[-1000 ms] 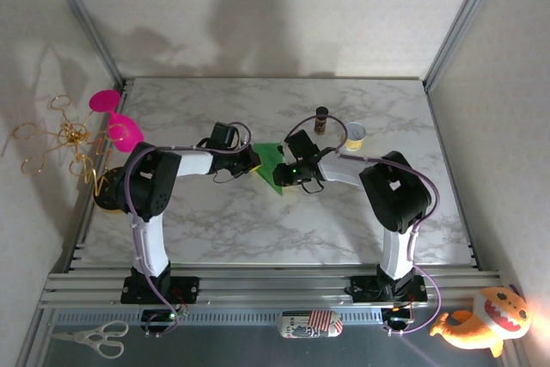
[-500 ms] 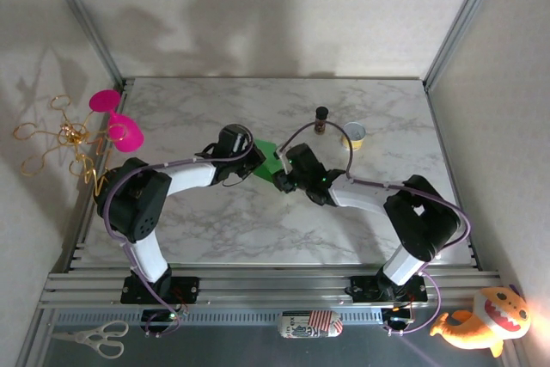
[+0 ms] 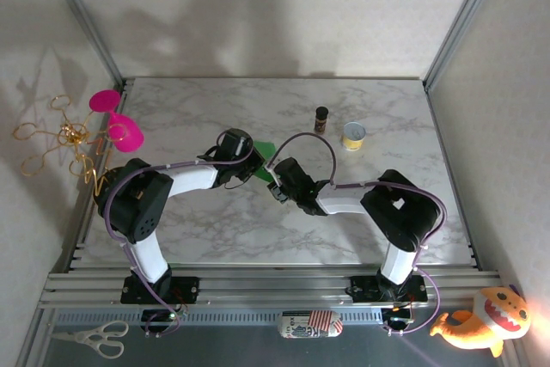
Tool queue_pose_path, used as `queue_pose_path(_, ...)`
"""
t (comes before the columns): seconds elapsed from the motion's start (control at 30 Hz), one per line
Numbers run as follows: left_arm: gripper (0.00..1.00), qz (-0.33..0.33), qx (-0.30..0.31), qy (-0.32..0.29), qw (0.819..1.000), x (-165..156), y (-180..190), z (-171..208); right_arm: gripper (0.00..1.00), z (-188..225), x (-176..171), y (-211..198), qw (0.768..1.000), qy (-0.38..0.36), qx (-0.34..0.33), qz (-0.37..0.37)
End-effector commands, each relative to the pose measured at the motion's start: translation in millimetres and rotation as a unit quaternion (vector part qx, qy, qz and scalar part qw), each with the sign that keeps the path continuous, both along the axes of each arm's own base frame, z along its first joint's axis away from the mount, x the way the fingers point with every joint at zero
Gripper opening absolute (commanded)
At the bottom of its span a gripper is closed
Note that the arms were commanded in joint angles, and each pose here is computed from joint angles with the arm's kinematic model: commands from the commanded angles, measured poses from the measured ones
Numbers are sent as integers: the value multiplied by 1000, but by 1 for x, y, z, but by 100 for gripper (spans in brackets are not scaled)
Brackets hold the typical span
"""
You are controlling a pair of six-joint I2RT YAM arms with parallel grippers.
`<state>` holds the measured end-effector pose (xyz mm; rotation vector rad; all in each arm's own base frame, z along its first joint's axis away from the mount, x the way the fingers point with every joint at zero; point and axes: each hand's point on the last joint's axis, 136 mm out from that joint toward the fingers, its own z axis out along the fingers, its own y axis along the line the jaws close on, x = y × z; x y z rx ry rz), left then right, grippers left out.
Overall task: Fold a paper plane with a square sheet of paper (pick it up from the middle)
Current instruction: Fourth fold the wing at the center of the table.
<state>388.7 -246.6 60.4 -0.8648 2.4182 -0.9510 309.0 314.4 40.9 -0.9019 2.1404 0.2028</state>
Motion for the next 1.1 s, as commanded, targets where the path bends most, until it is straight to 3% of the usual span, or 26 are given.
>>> queue_pose_path(0.0, 5, 8, -4, 9, 1000, -4, 0, -3, 34, 3, 8, 8, 1000, -22, 0, -1)
queue_pose_path(0.2, 8, 8, -17, 12, 1000, -5, 1, 1, 23, -5, 8, 5, 1000, -22, -15, 0)
queue_pose_path(0.27, 15, 18, -21, 4, 1000, -1, 10, 7, 19, -5, 6, 4, 1000, -24, -16, 6)
queue_pose_path(0.4, 38, 63, -24, -26, 997, 4, 47, 26, 15, -5, 1, 3, 999, -24, -16, 23)
queue_pose_path(0.47, 40, 78, -22, -33, 996, 2, 64, 28, 13, -5, -1, 4, 999, -24, -16, 32)
queue_pose_path(0.6, 36, 75, -24, -24, 997, -11, 71, 17, 11, -7, -2, 5, 999, -17, -12, 41)
queue_pose_path(0.87, 20, -5, -85, -10, 996, -12, 28, -2, 11, -6, -1, 5, 999, -8, 1, 48)
queue_pose_path(1.07, 15, -13, -62, 23, 998, -15, 26, -28, 13, -6, -2, 6, 999, -2, 4, 53)
